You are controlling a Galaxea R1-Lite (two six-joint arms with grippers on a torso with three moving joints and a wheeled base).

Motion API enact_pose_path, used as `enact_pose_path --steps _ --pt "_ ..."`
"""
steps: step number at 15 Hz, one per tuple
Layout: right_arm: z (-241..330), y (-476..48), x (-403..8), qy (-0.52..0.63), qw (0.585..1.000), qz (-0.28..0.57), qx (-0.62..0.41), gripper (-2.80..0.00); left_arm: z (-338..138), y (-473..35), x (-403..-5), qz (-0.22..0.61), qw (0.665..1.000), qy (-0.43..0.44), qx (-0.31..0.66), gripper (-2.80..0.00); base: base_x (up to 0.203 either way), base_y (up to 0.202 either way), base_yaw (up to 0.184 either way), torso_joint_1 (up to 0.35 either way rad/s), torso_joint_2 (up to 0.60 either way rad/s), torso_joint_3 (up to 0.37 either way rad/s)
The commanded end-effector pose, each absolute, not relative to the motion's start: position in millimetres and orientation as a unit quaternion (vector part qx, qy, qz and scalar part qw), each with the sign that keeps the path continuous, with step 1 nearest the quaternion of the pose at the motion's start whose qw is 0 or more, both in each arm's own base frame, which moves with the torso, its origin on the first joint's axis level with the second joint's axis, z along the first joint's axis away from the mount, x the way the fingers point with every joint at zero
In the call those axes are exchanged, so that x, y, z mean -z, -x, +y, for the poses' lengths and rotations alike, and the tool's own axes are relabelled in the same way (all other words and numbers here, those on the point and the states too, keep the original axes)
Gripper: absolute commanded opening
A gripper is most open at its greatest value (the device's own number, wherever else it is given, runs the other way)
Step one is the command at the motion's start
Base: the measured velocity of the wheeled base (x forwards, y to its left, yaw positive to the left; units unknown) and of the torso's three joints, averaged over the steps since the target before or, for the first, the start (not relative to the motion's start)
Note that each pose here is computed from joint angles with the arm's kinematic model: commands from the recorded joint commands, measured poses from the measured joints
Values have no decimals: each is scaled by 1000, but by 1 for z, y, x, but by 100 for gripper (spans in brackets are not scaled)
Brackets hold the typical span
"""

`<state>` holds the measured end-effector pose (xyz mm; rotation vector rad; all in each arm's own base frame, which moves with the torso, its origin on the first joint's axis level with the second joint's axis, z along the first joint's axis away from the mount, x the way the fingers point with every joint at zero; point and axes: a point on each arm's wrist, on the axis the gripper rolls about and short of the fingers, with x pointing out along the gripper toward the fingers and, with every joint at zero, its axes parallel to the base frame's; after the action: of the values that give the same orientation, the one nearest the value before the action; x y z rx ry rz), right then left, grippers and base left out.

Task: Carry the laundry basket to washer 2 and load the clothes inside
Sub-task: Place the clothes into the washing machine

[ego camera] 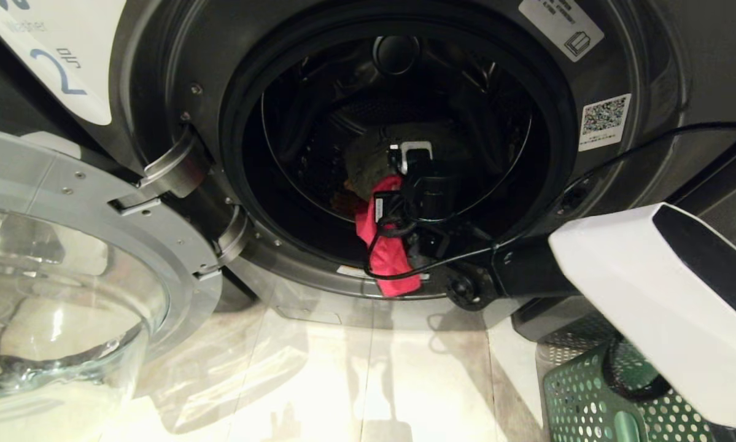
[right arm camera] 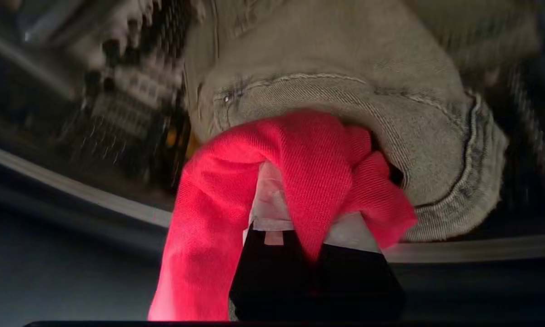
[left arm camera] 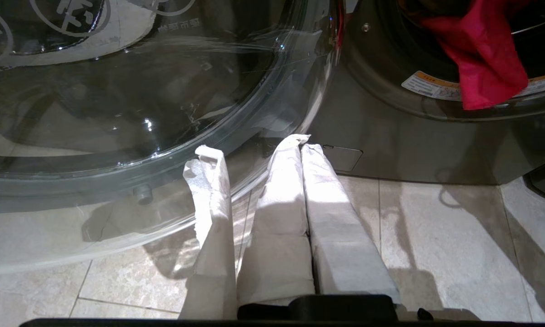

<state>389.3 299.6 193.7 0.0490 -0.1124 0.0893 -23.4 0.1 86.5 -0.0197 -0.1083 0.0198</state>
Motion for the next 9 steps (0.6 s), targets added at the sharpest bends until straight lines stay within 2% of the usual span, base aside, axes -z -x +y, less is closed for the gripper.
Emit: enact_pose_path --steps 1,6,9 --pt "313 -414 -155 16 996 -85 -33 -280 0 20 -76 -35 999 10 -10 -280 0 0 0 0 0 0" --pt "299 -440 -154 70 977 -202 -7 -280 0 20 -76 -34 999 10 -10 -280 0 0 0 0 0 0" --pt "281 -441 -173 84 952 -293 -14 -280 0 20 -76 -34 999 10 -10 -280 0 0 0 0 0 0"
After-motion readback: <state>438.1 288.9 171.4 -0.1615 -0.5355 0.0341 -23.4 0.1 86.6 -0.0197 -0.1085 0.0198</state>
